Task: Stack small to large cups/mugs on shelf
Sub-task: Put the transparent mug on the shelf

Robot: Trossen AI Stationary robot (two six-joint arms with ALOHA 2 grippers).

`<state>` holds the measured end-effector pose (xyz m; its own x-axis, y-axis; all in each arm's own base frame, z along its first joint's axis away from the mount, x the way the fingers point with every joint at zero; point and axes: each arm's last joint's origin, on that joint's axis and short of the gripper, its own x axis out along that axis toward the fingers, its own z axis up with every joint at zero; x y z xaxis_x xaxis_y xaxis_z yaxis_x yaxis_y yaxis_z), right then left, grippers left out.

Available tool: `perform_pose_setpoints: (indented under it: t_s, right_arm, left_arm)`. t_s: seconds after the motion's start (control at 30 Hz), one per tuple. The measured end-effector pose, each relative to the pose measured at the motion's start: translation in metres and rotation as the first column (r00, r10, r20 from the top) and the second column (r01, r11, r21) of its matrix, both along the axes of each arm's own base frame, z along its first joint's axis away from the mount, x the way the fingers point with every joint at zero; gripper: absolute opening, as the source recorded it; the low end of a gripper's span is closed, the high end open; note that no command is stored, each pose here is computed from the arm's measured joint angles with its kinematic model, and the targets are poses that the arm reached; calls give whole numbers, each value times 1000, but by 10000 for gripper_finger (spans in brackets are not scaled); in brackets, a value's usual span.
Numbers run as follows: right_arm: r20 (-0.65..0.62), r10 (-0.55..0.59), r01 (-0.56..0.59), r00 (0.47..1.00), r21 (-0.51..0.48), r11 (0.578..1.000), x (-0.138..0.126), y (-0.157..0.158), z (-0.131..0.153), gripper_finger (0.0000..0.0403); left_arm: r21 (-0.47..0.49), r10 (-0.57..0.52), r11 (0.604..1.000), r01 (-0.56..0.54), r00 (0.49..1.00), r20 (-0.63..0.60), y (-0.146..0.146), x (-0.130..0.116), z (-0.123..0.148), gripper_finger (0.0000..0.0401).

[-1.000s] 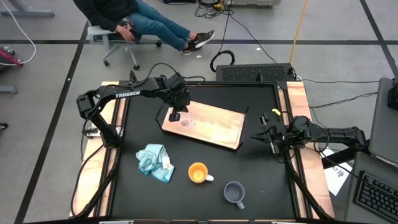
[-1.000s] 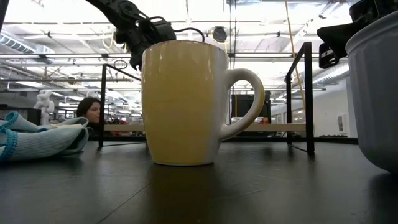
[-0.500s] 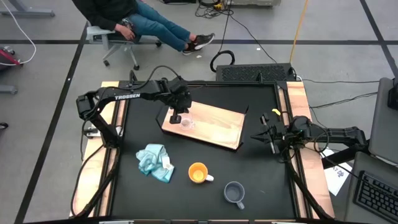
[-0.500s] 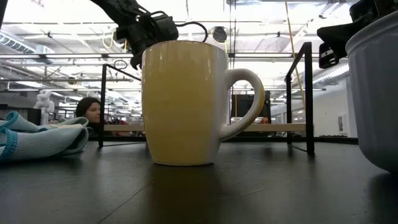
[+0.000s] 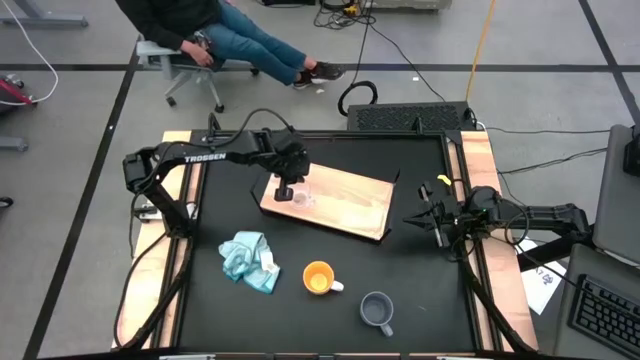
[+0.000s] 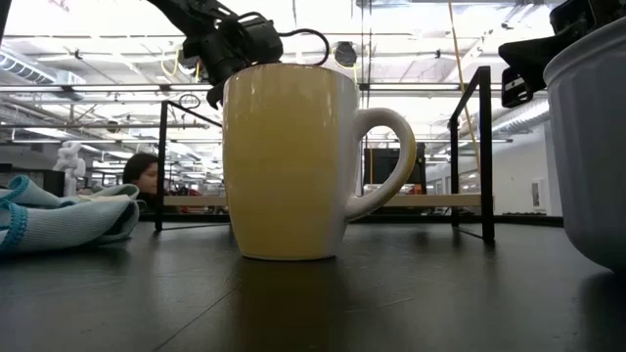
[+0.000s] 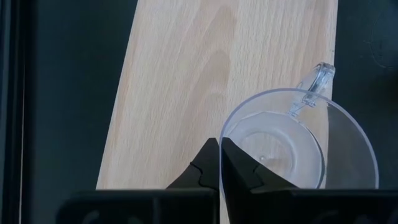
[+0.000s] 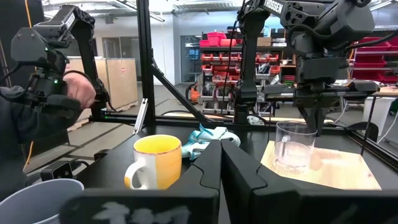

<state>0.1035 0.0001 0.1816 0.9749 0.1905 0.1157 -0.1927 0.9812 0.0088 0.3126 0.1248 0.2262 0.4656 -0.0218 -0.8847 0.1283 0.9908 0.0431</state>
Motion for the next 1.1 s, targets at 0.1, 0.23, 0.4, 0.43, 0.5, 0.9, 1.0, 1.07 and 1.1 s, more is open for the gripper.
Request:
perform_pose_setpoints:
  t_s: [0.1,0.23,0.4,0.43,0.5,0.9,1.0,1.07,1.1]
  right_arm:
    - [0,0,0,1000,0,1000,0,0,0,0]
    - [0,0,0,1000,0,1000,0,0,0,0]
    - [0,0,0,1000,0,1000,0,0,0,0]
    - [0,0,0,1000,0,1000,0,0,0,0]
    - [0,0,0,1000,0,1000,0,0,0,0]
    - [0,0,0,1000,1,1000,0,0,0,0]
    - [0,0,0,1000,1,1000,0,0,0,0]
    - [0,0,0,1000,1,1000,0,0,0,0]
    - [0,0,0,1000,1,1000,0,0,0,0]
  left_arm:
    - [-3,4,1000,-4,1000,-1,-2,1,0,6]
    - [-13,20,1000,-20,1000,-11,-2,0,-1,21]
    - [-23,30,999,-31,999,-20,-2,0,-3,24]
    - [-23,30,999,-31,999,-19,-2,0,-3,25]
    - [-26,32,999,-33,999,-20,-3,0,-3,29]
    - [-34,8,999,-9,999,-35,-13,3,-6,96]
    - [-34,2,999,-3,1000,-30,-14,4,-5,113]
    - [-32,1,999,-2,1000,-25,-15,4,-4,122]
    - [-32,1,999,-2,1000,-24,-15,4,-4,126]
